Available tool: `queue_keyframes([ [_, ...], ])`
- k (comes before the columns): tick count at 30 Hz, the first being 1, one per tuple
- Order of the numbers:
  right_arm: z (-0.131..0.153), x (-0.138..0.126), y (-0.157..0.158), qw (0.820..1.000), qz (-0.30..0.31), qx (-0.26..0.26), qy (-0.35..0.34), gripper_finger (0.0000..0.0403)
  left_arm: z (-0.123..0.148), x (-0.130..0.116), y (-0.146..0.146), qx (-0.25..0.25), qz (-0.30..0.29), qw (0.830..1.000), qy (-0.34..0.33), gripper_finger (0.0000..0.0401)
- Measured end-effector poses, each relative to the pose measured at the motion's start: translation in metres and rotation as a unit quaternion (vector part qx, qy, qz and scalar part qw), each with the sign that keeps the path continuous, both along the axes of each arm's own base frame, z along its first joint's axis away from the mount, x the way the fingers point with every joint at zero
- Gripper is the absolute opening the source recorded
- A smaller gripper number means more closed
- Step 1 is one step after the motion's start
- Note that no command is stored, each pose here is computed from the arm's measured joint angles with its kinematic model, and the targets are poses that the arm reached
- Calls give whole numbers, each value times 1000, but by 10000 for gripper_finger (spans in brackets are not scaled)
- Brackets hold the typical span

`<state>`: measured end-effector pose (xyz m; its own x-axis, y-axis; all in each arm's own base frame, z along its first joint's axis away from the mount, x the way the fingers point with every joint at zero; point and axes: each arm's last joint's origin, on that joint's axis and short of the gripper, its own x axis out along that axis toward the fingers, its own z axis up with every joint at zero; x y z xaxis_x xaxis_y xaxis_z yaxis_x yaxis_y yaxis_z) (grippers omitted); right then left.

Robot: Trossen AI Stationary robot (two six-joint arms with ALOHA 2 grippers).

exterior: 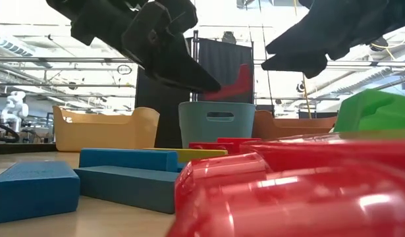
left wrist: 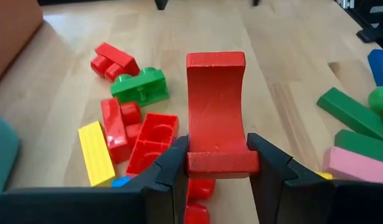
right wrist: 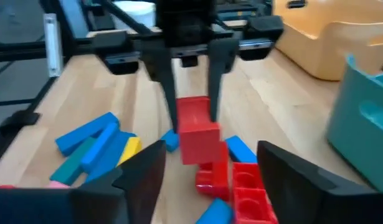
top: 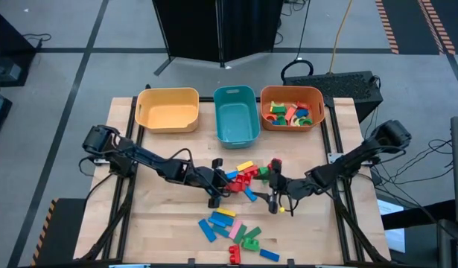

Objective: Sort blocks by size
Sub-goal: Put the red arch block into the orange bin

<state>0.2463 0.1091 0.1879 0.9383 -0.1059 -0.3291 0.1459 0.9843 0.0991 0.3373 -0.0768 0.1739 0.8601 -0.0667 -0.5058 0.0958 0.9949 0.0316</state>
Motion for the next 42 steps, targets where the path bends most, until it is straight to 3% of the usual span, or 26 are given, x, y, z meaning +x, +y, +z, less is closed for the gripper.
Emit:
queue_keyframes([
  [7,-7,11,7,998,42,-33,-28,307,8,4,-1,-4,0,1000,-15,111],
  [13,-13,19,4,998,34,-33,-45,308,12,7,-2,-6,0,1000,-23,111],
  [21,-13,21,1,998,27,-32,-46,261,15,8,-2,-10,0,999,-37,112],
  [34,-13,21,0,998,28,-38,-44,122,18,10,-3,-14,-2,998,-58,112],
  [42,-12,21,0,998,17,-40,-47,116,19,10,-3,-14,-2,998,-58,112],
])
